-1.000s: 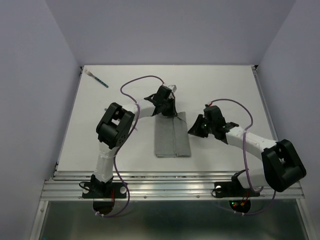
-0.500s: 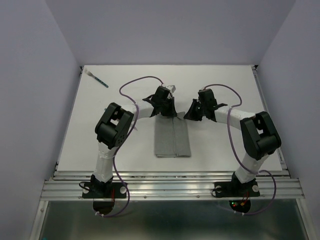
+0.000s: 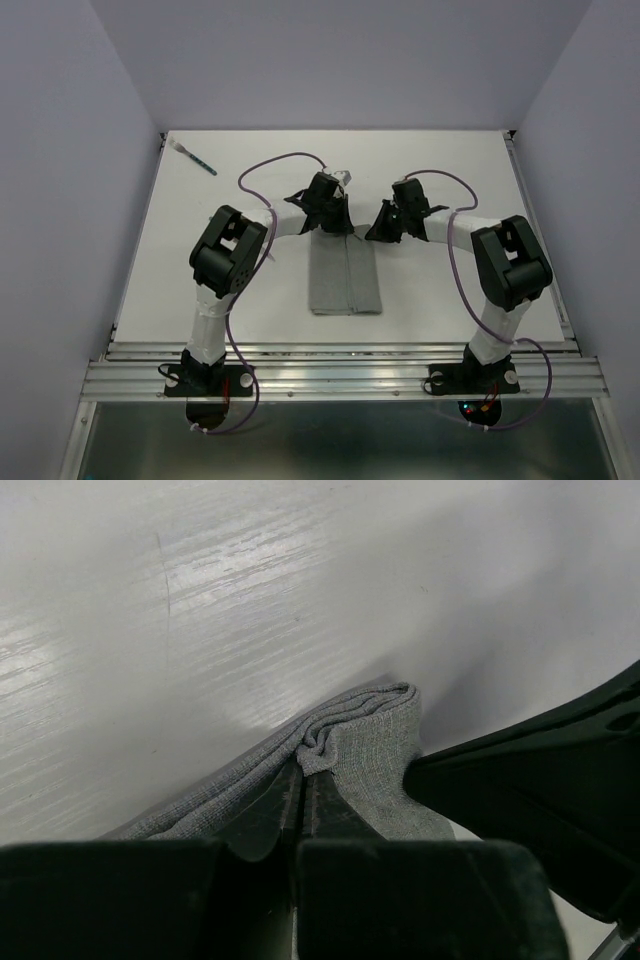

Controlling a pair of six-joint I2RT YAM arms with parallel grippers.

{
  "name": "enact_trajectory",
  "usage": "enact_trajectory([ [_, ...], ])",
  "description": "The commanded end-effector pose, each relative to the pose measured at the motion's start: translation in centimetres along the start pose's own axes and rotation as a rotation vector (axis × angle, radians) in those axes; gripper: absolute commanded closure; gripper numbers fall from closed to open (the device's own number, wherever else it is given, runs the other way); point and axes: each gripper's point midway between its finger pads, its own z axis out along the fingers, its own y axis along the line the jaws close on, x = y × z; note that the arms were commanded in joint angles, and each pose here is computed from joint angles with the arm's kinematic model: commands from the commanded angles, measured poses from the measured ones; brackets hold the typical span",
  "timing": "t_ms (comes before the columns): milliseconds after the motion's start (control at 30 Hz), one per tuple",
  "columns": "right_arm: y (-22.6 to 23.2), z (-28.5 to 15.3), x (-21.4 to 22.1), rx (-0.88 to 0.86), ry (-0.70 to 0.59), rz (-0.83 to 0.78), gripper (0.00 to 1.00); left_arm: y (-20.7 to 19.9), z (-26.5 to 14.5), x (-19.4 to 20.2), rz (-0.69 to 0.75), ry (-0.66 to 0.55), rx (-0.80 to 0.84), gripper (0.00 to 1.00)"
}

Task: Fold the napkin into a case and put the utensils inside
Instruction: Smooth out the 2/3-rectangle-folded napkin at the center of the board.

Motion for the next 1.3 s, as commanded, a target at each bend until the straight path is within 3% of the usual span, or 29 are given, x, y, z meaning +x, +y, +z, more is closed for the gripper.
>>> enact_trajectory([
  [0, 0.4, 1.2, -0.9, -0.003, -0.025, -0.009, 0.91, 0.4, -1.2, 0.9, 0.014, 0.032, -0.018, 1.0],
  [133, -1.6, 1.6, -0.8, 0.092, -0.029, 0.007, 0.91, 0.3, -1.7, 0.6, 0.014, 0.021, -0.023, 0.97],
  [200, -2.5, 1.7, -0.6, 0.13, -0.024, 0.006, 0.91, 0.2, -2.2, 0.4, 0.018, 0.01, -0.028, 0.86],
  [233, -2.6, 1.7, -0.5, 0.136, -0.024, 0.007, 0.91, 0.3, -2.4, 0.2, 0.016, 0.005, -0.04, 0.75],
  [333, -2.6, 1.5, -0.6, 0.137, -0.03, 0.001, 0.91, 0.0, -3.5, -0.7, 0.019, -0.026, -0.055, 0.59],
  [533, -2.2, 1.0, -0.8, 0.128, -0.036, -0.004, 0.92, -1.0, -6.2, -2.9, -0.004, -0.113, -0.067, 0.54],
  [667, -2.0, 0.9, -0.9, 0.12, -0.035, -0.004, 0.91, -1.8, -6.8, -3.3, -0.039, -0.136, -0.04, 0.61],
  [1000, -1.6, 0.8, -0.9, 0.107, -0.033, -0.006, 0.92, -3.9, -4.9, -3.3, -0.064, -0.116, 0.102, 0.97],
  [1267, -1.5, 0.6, -0.9, 0.103, -0.036, -0.005, 0.92, -2.5, -2.4, -2.3, -0.056, -0.051, 0.063, 1.0],
])
